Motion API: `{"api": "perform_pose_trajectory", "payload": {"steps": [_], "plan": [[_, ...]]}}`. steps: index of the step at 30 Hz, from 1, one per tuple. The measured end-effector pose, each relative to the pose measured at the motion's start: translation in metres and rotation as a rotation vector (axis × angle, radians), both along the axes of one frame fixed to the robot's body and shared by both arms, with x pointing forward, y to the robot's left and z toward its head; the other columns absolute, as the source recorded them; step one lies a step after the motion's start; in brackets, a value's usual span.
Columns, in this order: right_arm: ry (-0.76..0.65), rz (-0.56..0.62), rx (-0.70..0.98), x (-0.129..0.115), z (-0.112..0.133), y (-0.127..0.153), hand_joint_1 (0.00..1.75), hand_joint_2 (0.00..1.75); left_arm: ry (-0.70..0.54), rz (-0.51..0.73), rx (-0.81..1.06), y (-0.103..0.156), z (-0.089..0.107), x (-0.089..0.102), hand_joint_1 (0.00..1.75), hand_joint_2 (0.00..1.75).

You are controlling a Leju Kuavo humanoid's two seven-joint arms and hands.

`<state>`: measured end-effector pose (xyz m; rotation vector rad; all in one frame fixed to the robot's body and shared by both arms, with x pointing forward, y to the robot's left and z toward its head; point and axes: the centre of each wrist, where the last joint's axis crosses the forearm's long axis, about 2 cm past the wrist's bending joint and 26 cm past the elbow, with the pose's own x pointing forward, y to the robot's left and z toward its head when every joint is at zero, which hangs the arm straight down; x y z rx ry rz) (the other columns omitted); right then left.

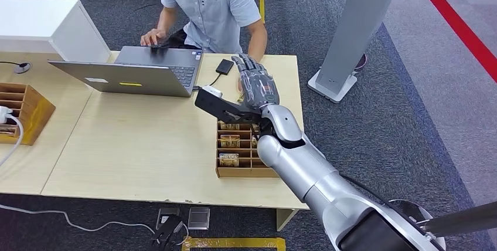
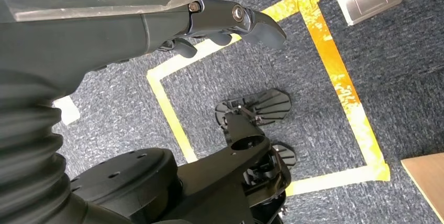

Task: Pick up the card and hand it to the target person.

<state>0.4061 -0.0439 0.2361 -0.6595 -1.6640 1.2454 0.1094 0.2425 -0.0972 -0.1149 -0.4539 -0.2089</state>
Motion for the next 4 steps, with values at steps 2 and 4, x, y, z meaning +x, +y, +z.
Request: {"api": "perform_pose_trajectory", "payload": {"steps": [2, 4], "plan": [[0.001, -0.008, 0.025, 0.0012, -0.0004, -0.0026, 0.0, 1.75, 0.0, 0.001, 0.002, 0.0001, -0.0002, -0.0008, 0.0, 1.75], [0.001, -0.019, 0.055, 0.0027, -0.0005, -0.0063, 0.0, 1.75, -0.001, 0.002, 0.003, 0.0002, -0.0005, -0.0022, 0.0, 1.75]]}}
